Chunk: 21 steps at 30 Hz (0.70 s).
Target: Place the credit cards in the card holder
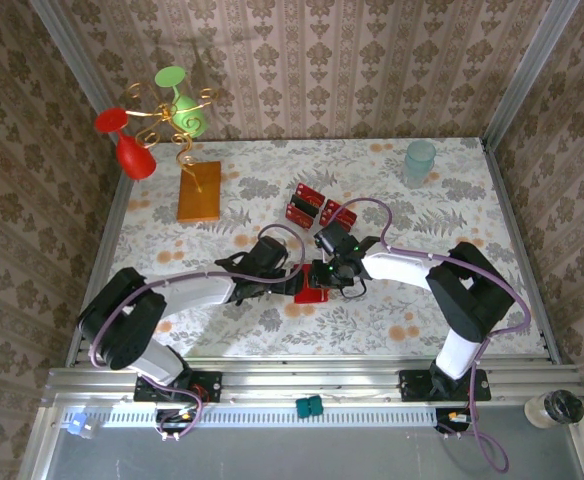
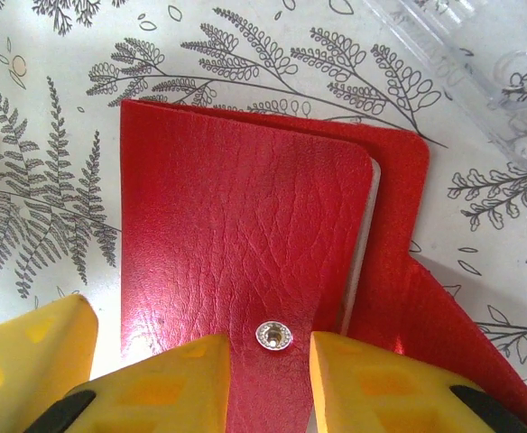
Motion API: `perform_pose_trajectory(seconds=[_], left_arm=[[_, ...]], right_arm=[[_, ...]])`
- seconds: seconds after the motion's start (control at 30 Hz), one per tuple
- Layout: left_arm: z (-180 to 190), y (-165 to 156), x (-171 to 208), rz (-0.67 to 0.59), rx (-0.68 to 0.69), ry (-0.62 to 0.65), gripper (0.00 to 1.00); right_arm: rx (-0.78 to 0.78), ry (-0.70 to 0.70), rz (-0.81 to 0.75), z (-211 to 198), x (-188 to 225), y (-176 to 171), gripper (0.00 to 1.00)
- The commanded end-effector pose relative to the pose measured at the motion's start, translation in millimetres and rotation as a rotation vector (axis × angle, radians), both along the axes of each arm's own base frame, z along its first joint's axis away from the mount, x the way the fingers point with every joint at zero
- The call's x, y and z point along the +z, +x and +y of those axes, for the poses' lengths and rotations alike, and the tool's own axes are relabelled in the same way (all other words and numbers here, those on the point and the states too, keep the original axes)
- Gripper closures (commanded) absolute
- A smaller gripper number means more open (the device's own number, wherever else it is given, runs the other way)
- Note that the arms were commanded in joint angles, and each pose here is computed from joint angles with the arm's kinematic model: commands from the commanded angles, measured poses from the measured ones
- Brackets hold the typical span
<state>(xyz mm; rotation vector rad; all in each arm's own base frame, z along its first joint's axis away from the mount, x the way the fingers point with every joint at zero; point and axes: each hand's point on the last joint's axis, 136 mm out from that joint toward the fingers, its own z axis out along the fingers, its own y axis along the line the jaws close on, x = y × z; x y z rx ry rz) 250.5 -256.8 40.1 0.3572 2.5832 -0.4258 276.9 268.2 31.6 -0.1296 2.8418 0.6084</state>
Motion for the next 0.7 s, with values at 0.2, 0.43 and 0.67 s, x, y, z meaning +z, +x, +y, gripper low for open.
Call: perform_pose_trajectory(seconds=[0.2, 0.43, 0.67], left_arm=[[-12, -1, -12, 0.011, -0.041, 0.018, 0.0], [-10, -7, -18, -0.001, -0.065, 0.132, 0.0], [-9, -13, -25, -0.007, -0.103, 0.253, 0.0]], right_arm=[[-0.037, 0.034, -0.043, -10, 32, 3, 0.69], [-0.121, 0.05, -0.091, -51, 64, 12, 0.69], [-0.093, 0.019, -0.019, -56, 43, 6, 0.65]])
